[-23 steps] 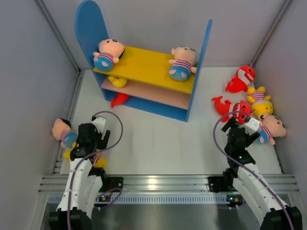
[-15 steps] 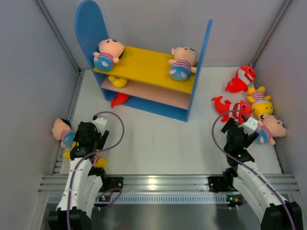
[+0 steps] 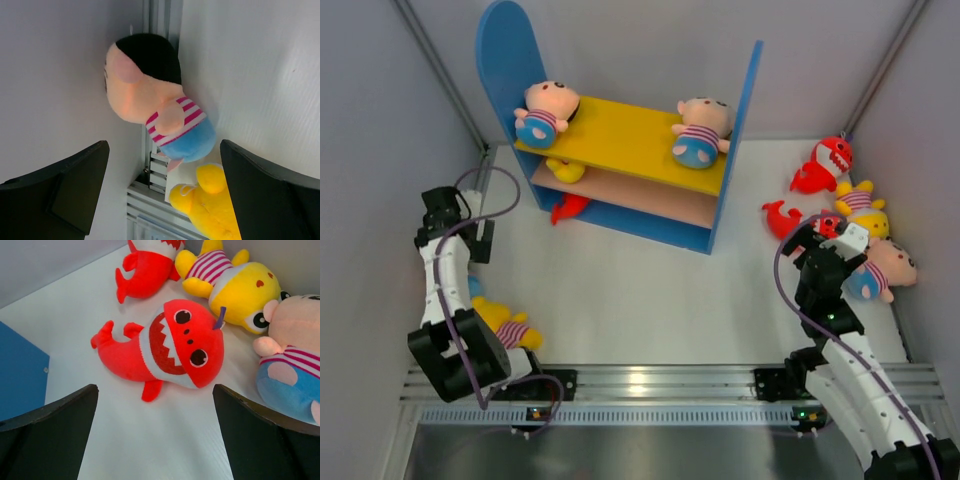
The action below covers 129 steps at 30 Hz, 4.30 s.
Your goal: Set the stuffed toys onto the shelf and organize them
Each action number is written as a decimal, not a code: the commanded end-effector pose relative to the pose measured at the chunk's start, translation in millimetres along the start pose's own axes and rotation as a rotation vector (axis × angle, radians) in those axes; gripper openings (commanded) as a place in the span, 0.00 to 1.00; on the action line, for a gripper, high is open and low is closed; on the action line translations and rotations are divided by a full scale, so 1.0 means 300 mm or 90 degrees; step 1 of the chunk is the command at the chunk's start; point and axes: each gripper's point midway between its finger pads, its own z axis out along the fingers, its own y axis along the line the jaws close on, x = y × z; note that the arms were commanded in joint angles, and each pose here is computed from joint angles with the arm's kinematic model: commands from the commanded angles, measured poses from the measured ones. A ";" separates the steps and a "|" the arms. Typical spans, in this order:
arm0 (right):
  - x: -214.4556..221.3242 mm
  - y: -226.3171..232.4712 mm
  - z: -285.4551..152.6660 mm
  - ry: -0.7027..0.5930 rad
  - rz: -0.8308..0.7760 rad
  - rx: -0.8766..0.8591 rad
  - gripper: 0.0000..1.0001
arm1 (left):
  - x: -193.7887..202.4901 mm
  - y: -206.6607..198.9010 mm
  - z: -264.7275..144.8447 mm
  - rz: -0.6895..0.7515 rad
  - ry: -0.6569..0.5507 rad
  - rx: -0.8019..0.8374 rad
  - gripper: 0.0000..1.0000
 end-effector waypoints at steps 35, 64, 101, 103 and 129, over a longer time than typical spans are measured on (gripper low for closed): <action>-0.153 0.136 -0.059 -0.038 -0.023 -0.110 0.99 | -0.160 0.084 -0.398 -0.027 -0.277 0.125 0.00; -0.028 0.014 -0.044 -0.036 -0.061 -0.026 0.99 | -1.052 -0.324 -1.013 0.281 -0.611 0.023 0.00; -0.005 0.016 -0.031 -0.003 -0.068 -0.010 0.99 | -0.995 -0.700 -0.707 0.424 -0.429 -0.061 0.50; -0.048 0.040 -0.031 0.000 -0.046 -0.013 0.99 | -0.985 -0.696 -0.711 0.422 -0.431 -0.055 0.61; 0.028 -0.588 0.147 0.236 0.225 0.394 0.99 | -0.732 -0.633 -0.867 0.345 -0.518 0.139 0.75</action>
